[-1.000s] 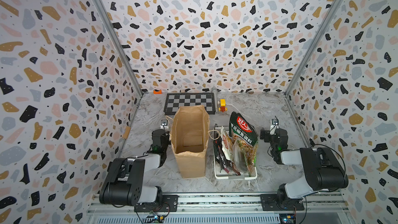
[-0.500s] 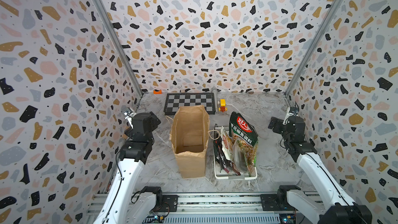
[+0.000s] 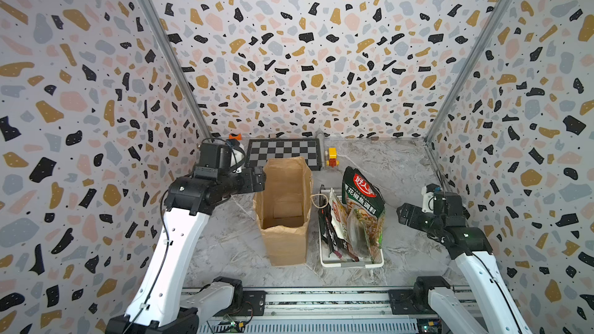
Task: Place the condiment packets inside the bag
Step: Move the storage box to the center of the board, then adjust the paper bag at the center of the board.
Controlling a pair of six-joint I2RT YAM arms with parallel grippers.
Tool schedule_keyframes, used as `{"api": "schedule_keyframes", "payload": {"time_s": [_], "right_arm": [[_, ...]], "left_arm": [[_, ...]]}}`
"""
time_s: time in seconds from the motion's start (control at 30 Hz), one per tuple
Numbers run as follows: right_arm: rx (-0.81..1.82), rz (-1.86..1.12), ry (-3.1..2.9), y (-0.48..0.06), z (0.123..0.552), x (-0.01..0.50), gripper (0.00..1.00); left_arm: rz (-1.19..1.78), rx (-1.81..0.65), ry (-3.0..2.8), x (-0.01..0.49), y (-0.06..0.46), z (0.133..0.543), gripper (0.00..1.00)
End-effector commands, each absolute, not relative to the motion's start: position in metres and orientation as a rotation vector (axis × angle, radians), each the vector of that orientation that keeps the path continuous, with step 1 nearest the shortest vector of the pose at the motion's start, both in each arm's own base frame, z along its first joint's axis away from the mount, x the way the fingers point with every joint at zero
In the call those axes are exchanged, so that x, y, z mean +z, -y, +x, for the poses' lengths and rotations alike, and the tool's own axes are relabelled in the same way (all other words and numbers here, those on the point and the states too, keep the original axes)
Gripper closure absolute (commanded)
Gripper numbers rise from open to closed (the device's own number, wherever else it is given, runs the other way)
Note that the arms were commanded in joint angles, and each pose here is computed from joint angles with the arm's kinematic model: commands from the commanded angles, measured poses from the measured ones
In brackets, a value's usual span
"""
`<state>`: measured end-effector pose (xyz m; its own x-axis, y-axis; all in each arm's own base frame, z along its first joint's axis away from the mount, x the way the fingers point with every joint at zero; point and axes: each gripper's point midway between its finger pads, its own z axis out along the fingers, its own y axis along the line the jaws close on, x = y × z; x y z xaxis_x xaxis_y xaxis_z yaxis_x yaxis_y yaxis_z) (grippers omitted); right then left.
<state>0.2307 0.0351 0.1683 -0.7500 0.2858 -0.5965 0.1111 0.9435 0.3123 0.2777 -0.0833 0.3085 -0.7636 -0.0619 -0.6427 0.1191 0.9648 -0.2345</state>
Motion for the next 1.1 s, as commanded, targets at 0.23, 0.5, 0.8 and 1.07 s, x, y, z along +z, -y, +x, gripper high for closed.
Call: {"api": "schedule_keyframes", "payload": {"time_s": [0.23,0.5,0.8,1.07], "right_arm": [[0.372,0.298,-2.515,-0.041,0.211,0.155,0.25],[0.487,0.222,-2.599,-0.061,0.216,0.14,0.46],[0.523,0.034,-2.7,-0.098,0.217,0.113,0.51],[0.533,-0.038,-2.761,-0.117,0.224,0.086,0.53]], "left_arm": [[0.117,-0.229,-2.498,0.28,0.087,0.279,0.25],[0.132,-0.311,-2.509,0.272,0.098,0.277,0.64],[0.124,-0.331,-2.471,0.275,0.097,0.272,1.0],[0.115,-0.381,-2.418,0.286,0.101,0.271,1.0]]}}
